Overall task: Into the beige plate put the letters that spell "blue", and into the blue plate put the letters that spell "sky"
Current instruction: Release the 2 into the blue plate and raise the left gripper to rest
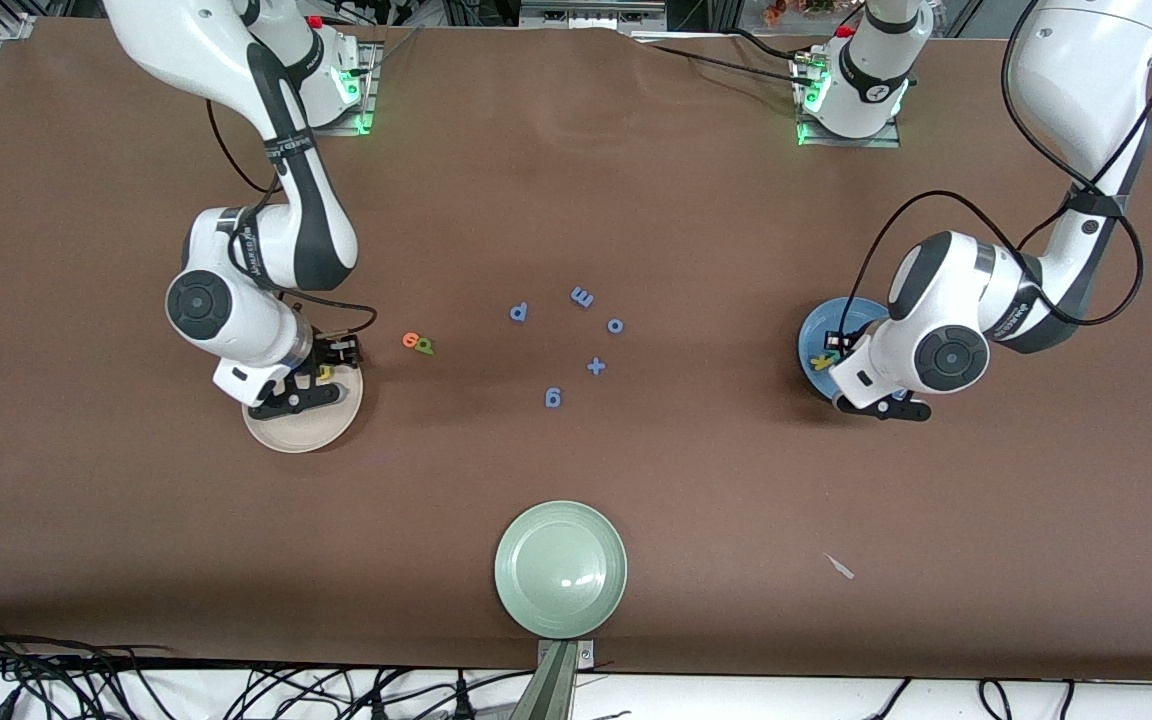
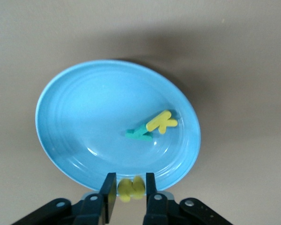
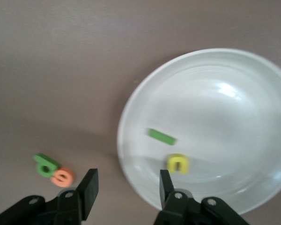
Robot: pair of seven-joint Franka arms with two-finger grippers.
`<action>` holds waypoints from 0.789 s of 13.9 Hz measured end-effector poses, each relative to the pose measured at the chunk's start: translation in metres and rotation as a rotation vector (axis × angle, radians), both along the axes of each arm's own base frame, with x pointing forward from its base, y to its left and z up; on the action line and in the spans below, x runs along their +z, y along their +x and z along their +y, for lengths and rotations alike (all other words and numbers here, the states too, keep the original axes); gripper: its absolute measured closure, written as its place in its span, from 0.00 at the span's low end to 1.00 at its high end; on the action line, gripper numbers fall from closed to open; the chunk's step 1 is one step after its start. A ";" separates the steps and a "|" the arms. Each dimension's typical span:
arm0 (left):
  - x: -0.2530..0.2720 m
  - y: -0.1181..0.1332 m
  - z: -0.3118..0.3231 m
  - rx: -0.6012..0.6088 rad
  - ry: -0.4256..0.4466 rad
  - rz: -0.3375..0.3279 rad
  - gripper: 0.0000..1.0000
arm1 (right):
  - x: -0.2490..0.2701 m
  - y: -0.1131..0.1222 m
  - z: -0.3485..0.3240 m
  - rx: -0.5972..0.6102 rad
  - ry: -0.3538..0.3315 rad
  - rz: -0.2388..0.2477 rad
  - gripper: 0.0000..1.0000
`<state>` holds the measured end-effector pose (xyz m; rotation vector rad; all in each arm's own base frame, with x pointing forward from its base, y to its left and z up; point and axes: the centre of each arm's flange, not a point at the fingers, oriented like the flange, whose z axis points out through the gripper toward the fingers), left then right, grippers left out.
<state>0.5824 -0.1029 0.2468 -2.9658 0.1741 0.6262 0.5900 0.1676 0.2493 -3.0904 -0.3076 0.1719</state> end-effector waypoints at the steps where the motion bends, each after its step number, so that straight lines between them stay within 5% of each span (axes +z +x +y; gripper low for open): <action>1: 0.002 -0.001 -0.002 -0.006 -0.001 -0.002 0.54 | -0.002 -0.005 0.015 -0.028 0.002 0.005 0.37; 7: 0.074 0.011 -0.016 -0.049 0.001 -0.102 0.00 | -0.027 -0.038 0.071 -0.184 -0.030 0.033 0.37; 11: 0.174 0.017 -0.030 -0.048 -0.002 -0.228 0.00 | -0.055 -0.061 0.057 -0.206 -0.059 0.095 0.37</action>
